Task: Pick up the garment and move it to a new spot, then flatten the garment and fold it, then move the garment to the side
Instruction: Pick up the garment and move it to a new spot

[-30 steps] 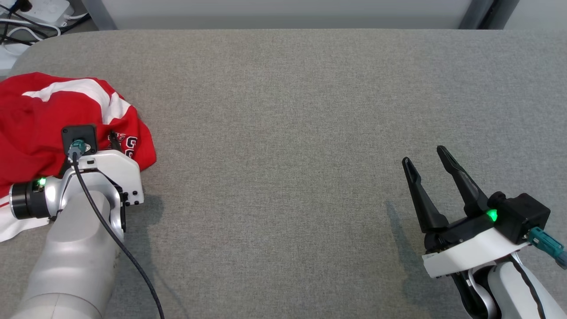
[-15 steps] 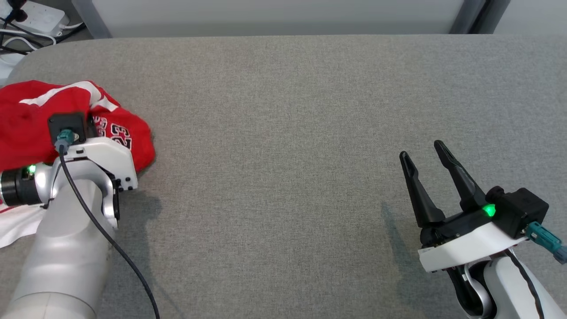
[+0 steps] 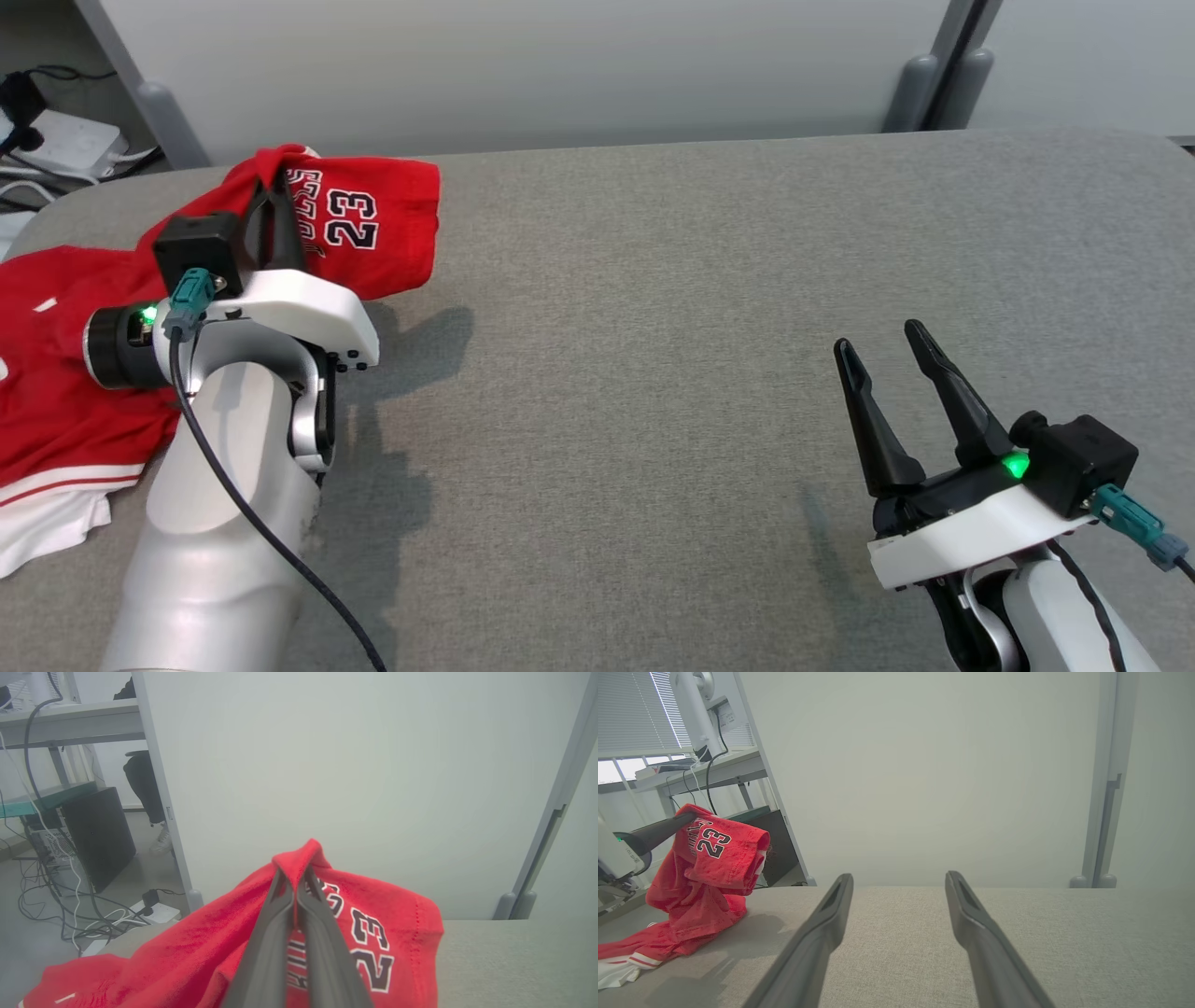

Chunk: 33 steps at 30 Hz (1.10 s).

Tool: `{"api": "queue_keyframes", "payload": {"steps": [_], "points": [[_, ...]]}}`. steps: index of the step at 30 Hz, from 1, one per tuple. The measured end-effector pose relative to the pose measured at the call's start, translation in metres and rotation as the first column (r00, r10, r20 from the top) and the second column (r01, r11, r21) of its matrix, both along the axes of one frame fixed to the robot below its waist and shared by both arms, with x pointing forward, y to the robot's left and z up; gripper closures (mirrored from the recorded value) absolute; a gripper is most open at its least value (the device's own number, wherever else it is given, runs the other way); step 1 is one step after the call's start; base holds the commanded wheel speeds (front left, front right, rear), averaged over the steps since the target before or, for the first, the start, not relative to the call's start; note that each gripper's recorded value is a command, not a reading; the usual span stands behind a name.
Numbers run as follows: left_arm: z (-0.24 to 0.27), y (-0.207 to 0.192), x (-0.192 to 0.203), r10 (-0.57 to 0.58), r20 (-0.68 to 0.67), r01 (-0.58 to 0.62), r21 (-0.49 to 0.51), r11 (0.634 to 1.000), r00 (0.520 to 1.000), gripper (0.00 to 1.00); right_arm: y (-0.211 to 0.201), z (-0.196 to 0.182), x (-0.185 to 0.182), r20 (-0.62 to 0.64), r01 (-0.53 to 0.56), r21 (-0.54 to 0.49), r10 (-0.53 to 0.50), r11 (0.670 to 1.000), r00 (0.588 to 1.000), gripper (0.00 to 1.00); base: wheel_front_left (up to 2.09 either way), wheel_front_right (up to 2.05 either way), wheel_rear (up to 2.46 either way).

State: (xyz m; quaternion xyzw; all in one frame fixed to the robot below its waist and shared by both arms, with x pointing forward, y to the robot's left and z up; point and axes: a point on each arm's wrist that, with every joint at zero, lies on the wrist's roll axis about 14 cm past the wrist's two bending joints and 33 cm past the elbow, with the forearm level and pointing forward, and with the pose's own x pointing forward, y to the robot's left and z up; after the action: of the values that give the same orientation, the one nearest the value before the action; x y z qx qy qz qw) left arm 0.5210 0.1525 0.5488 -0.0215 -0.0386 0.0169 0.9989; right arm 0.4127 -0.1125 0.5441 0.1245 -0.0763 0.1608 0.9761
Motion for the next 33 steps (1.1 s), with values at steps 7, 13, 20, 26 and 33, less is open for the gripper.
{"api": "queue_keyframes", "payload": {"steps": [7,13,20,26,33], "points": [[0.032,-0.078,-0.001,-0.204,0.089,0.208,-0.033,0.978,0.975,1.00,-0.022,0.012,-0.016,0.026,0.073,0.011,-0.074,0.997,0.997,0.00,0.00,0.00,0.00],[0.061,-0.151,-0.013,-0.390,0.159,0.392,0.015,0.920,0.907,1.00,-0.045,0.015,-0.032,0.032,0.144,0.011,-0.144,0.990,0.989,0.00,0.00,0.00,0.00],[0.077,-0.223,-0.043,-0.556,0.196,0.565,0.011,0.825,0.808,1.00,-0.063,0.020,-0.045,0.047,0.198,0.012,-0.198,0.980,0.979,0.00,0.00,0.00,0.00],[0.074,-0.219,-0.043,-0.528,0.186,0.533,0.026,0.845,0.828,1.00,-0.067,0.016,-0.044,0.034,0.210,0.017,-0.210,0.978,0.977,0.00,0.00,0.00,0.00],[0.055,-0.198,-0.047,-0.487,0.151,0.490,0.020,0.871,0.860,1.00,-0.052,0.013,-0.037,0.026,0.167,0.021,-0.167,0.986,0.986,0.00,0.00,0.00,0.00]]}}
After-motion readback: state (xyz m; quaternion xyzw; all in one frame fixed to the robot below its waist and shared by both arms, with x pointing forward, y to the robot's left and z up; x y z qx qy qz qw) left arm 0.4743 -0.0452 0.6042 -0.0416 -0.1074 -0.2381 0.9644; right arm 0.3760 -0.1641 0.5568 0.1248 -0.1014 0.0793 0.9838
